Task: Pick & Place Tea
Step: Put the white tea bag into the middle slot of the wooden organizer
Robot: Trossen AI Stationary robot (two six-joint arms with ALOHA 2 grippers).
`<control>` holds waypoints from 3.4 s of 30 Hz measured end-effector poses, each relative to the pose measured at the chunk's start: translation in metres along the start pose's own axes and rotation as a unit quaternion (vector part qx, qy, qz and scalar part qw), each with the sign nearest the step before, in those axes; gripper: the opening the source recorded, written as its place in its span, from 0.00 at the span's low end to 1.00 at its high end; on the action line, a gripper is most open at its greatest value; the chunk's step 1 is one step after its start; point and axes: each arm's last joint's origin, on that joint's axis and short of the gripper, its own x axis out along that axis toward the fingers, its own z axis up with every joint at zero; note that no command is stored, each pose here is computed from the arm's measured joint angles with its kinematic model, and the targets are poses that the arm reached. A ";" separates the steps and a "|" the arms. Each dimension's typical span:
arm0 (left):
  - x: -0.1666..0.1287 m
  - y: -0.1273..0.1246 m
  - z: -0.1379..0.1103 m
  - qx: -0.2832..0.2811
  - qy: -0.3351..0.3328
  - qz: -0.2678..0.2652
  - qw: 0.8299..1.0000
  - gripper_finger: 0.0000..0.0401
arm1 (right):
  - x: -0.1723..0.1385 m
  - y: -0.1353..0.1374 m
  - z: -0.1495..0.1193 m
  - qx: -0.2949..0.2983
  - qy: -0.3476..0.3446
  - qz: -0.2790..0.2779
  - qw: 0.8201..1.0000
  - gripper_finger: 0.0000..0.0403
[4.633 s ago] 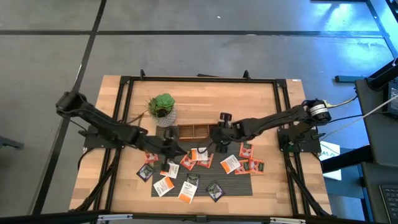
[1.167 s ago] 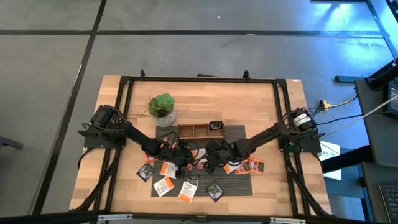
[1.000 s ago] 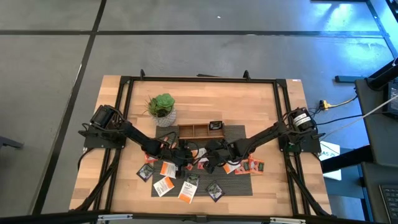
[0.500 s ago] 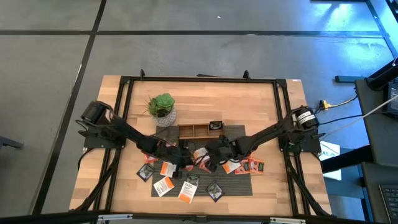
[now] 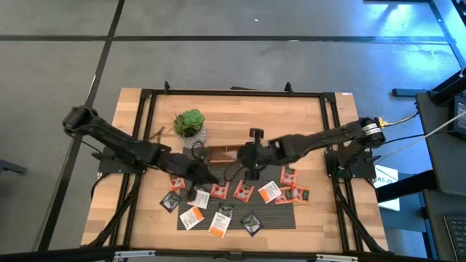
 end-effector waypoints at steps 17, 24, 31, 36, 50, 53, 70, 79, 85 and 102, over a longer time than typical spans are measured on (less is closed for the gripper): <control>-0.033 0.001 0.006 -0.019 0.006 0.001 1.000 0.02 | 0.062 -0.041 -0.008 -0.114 0.114 0.043 0.986 0.01; -0.033 0.002 0.005 -0.018 0.012 0.013 1.000 0.02 | 0.075 -0.038 -0.011 -0.130 0.132 0.033 0.982 0.01; -0.033 0.002 0.005 -0.018 0.013 0.013 1.000 0.02 | 0.079 -0.041 -0.012 -0.127 0.138 0.029 0.982 0.02; -0.033 0.002 0.005 -0.018 0.013 0.013 1.000 0.02 | 0.079 -0.041 -0.012 -0.125 0.136 0.038 0.982 0.03; -0.033 0.002 0.005 -0.018 0.013 0.013 1.000 0.02 | 0.079 -0.041 -0.012 -0.127 0.136 0.038 0.982 0.04; -0.033 0.002 0.005 -0.018 0.013 0.013 1.000 0.02 | 0.079 -0.041 -0.012 -0.136 0.135 0.039 0.981 0.06; -0.033 0.002 0.005 -0.018 0.013 0.013 1.000 0.02 | 0.080 -0.042 -0.009 -0.106 0.122 0.023 0.987 0.11; -0.033 0.002 0.005 -0.019 0.013 0.013 1.000 0.02 | 0.069 -0.007 -0.005 -0.095 0.091 0.150 0.980 0.11; -0.033 0.002 0.005 -0.019 0.013 0.013 1.000 0.02 | 0.069 0.016 -0.010 -0.115 0.069 0.166 0.977 0.11; -0.033 0.002 0.005 -0.018 0.013 0.013 1.000 0.03 | 0.099 0.021 -0.029 -0.112 0.074 0.144 0.980 0.11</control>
